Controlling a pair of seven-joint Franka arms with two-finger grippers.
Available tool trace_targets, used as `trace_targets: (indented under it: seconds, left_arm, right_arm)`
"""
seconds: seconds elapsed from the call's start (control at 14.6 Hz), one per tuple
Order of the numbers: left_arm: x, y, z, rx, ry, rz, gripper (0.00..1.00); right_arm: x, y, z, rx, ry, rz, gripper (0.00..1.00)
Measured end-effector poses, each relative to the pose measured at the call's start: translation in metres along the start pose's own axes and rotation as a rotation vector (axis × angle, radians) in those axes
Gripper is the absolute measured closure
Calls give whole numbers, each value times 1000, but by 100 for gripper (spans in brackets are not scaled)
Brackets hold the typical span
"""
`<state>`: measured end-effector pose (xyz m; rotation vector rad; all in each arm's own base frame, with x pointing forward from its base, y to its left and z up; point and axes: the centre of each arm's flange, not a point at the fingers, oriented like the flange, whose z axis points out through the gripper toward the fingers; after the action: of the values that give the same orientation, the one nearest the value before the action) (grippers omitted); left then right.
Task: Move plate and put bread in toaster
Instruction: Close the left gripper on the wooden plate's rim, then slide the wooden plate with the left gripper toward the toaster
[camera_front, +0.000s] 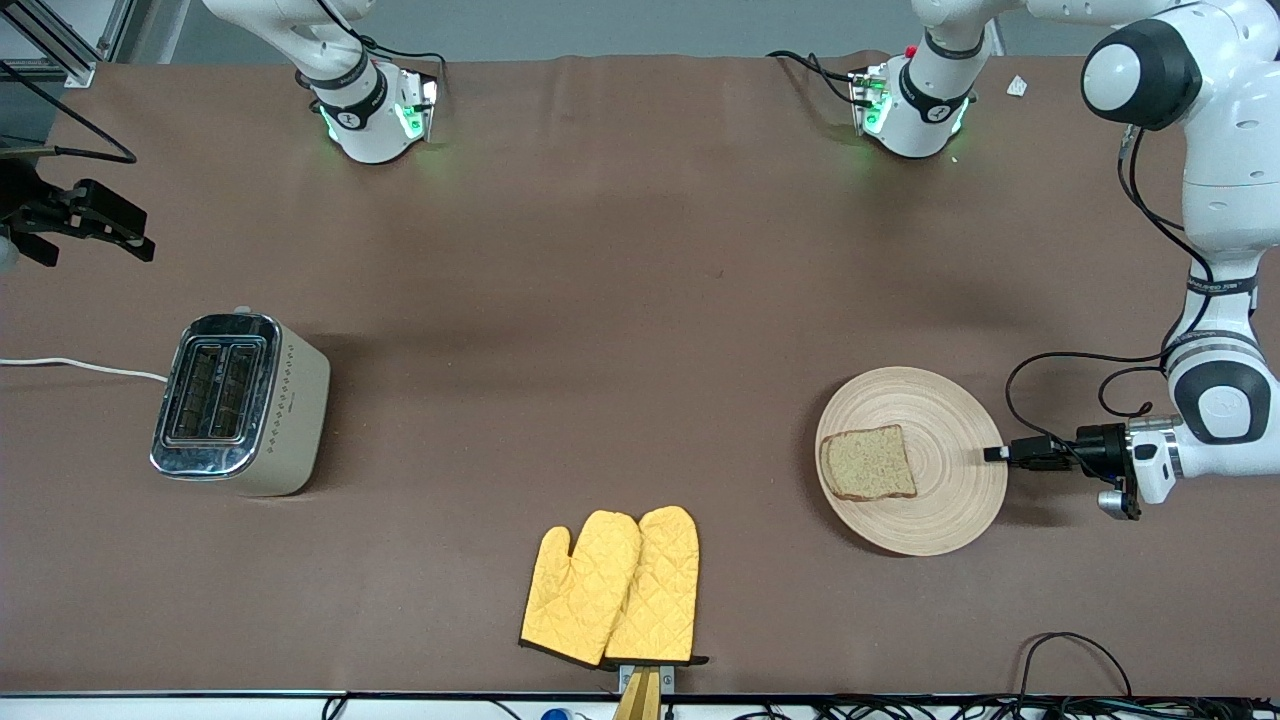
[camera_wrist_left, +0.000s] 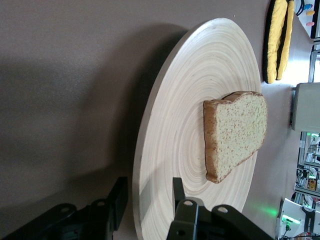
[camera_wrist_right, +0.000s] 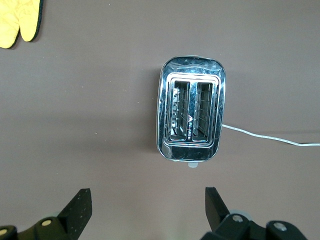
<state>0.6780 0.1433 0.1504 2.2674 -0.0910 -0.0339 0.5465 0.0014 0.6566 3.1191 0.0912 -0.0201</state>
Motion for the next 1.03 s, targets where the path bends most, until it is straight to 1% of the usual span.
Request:
trace_targets:
  seconds: [0.07, 0.14, 0.21, 0.34, 0.41, 0.48, 0.55, 0.62, 0.89, 1.03]
  left_arm:
    - [-1, -2, 1, -3, 2, -3, 57]
    - [-1, -4, 1, -5, 1, -5, 63]
    - [-2, -5, 2, -6, 1, -7, 63]
    - [-2, -6, 3, -7, -1, -8, 78]
    - [-2, -5, 4, -8, 0, -8, 78]
    - [-2, -5, 4, -12, 1, -8, 84]
    - [-1, -2, 2, -35, 6, -7, 88]
    - [0, -1, 1, -44, 6, -6, 89]
    - [3, 7, 6, -60, 0, 7, 89]
    - [8, 21, 18, -87, -13, 28, 90]
  right_arm:
    - [0, 0, 0, 0, 1, 0, 0]
    - [0, 0, 0, 0, 1, 0, 0]
    - [0, 0, 0, 0, 1, 0, 0]
    - [0, 0, 0, 0, 4, 0, 0]
    - [1, 0, -1, 0, 8, 0, 0]
    - [1, 0, -1, -1, 10, 0, 0]
    - [1, 0, -1, -1, 11, 1, 0]
    - [1, 1, -1, -1, 11, 2, 0]
    - [1, 2, -1, -1, 10, 5, 0]
    - [1, 2, -1, -1, 10, 5, 0]
